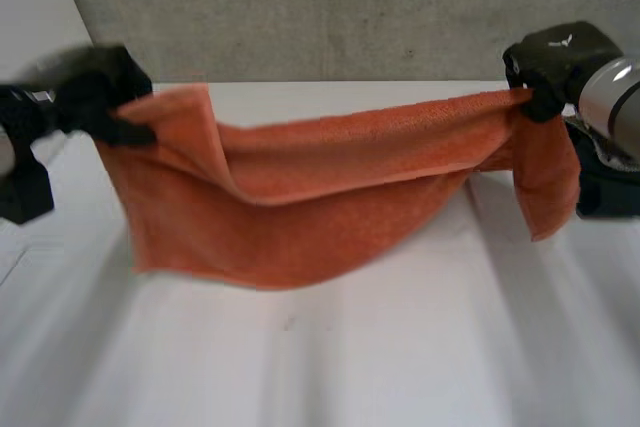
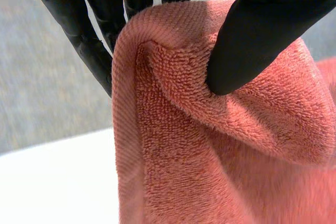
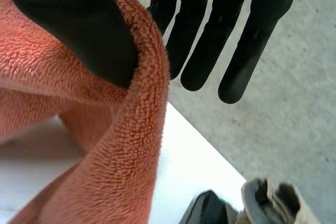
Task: Fold the laundry.
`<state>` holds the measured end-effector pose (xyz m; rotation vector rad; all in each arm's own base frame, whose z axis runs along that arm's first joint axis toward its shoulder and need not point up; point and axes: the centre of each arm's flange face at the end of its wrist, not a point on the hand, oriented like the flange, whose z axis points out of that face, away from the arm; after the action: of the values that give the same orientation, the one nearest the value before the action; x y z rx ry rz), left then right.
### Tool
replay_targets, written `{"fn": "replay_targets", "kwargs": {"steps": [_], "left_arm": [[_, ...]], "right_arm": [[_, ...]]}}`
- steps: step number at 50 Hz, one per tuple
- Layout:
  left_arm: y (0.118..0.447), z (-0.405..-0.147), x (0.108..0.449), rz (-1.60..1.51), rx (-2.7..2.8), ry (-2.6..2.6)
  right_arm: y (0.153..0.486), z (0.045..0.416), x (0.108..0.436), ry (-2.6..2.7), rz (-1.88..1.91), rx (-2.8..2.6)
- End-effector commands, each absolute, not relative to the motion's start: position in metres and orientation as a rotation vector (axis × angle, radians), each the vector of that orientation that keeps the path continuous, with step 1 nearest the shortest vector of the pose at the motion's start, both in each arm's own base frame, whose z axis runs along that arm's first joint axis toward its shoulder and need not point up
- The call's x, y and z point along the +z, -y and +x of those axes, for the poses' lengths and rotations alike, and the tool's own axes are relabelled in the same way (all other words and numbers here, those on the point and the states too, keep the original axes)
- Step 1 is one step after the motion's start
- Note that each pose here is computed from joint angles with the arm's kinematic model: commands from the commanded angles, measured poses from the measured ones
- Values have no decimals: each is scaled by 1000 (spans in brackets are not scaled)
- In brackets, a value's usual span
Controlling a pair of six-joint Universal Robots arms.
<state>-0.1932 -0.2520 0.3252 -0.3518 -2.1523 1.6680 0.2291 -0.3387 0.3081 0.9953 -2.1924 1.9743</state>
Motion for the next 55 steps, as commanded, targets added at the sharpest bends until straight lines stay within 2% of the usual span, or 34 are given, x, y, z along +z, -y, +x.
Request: {"fn": "replay_targets", "kwargs": {"steps": [1, 7, 11, 15, 21, 26, 31, 35, 43, 48, 55], "left_arm": [[271, -197, 262, -457, 1543, 2297], [294, -195, 227, -452, 1482, 2392], [304, -196, 217, -446, 1457, 2418], [311, -195, 215, -442, 1457, 2425], [316, -192, 222, -431, 1490, 2419], [313, -191, 230, -428, 1519, 2399], [312, -190, 234, -431, 1542, 2386], [311, -190, 235, -434, 1553, 2380], [312, -189, 235, -434, 1564, 2372], [312, -189, 236, -435, 1570, 2369], [313, -189, 236, -445, 1579, 2364]], "right_arm": [[364, 250, 274, 2261, 1237, 1851], [388, 276, 201, 2200, 1519, 1729], [401, 283, 172, 2122, 1585, 1721], [407, 281, 171, 2118, 1507, 1736], [394, 267, 208, 2291, 1250, 1766], [353, 237, 231, 2525, 973, 1588], [316, 217, 233, 2561, 924, 1451], [285, 208, 223, 2562, 1036, 1368], [255, 201, 193, 2468, 1343, 1338], [255, 202, 165, 2391, 1430, 1368], [274, 197, 135, 2259, 1404, 1481]]}}
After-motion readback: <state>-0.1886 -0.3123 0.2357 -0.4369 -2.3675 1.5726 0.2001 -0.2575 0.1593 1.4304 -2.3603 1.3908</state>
